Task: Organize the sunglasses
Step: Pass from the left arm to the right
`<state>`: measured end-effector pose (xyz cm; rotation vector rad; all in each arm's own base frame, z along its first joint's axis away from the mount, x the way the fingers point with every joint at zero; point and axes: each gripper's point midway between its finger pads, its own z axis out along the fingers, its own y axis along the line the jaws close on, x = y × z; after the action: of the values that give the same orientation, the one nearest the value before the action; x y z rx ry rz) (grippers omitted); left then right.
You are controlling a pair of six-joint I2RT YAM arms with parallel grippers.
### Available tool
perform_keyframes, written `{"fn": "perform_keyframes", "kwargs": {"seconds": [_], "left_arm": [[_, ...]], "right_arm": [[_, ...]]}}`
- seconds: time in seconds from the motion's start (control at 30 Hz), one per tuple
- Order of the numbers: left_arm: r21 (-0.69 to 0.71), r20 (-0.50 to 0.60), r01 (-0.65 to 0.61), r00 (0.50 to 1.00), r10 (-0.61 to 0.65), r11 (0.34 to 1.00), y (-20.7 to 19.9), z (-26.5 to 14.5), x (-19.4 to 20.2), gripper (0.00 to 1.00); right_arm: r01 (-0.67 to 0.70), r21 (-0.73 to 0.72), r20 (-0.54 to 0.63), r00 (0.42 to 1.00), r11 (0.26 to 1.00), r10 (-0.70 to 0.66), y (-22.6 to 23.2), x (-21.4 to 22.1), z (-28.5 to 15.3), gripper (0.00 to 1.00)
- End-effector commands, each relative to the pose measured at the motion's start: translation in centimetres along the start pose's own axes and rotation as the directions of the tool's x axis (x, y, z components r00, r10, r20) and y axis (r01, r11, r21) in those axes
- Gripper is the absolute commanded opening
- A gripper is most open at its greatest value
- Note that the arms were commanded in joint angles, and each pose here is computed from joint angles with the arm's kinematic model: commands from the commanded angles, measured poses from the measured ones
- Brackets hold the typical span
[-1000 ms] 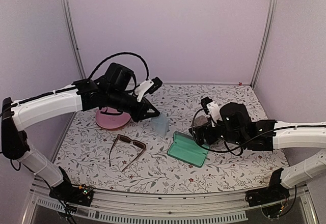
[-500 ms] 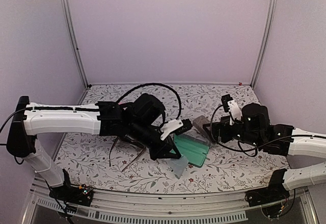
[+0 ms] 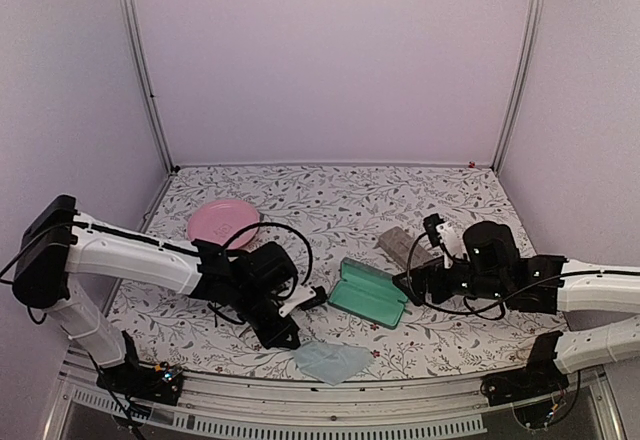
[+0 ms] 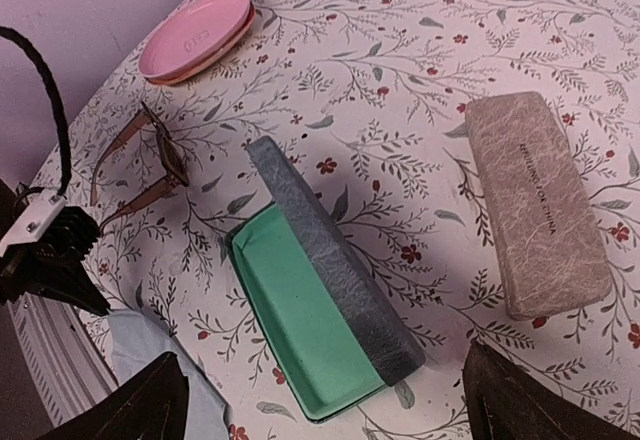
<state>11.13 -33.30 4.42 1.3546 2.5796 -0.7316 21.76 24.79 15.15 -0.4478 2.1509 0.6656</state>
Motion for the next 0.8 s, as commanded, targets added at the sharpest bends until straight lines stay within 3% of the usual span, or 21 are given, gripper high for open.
{"fn": "perform_keyframes", "kwargs": {"seconds": [0.0,0.23,0.43,0.77], "left_arm": [[0.005,0.092,0.036,0.995,-0.037,0.999,0.2,-1.5,-1.7,0.0],[0.015,0.152,0.111,0.982,-0.112,0.994,1.6,-2.2,-2.3,0.0],[0.033,0.195,0.128,0.972,-0.132,0.991,1.5,-3.0,-2.8,0.0],[0.113,0.283,0.113,0.949,-0.141,0.987,0.0,-4.8,-3.8,0.0]], "right_arm": [[-0.034,-0.148,-0.118,0.993,0.988,0.017,2.5,3.3,1.3,0.96],[-0.047,-0.274,-0.276,0.961,0.961,-0.031,6.8,8.6,2.0,0.9],[-0.097,-0.276,-0.414,0.91,0.956,-0.028,9.3,13.1,3.0,0.84],[-0.063,-0.266,-0.404,0.913,0.962,-0.051,11.5,14.0,3.5,0.82]]}}
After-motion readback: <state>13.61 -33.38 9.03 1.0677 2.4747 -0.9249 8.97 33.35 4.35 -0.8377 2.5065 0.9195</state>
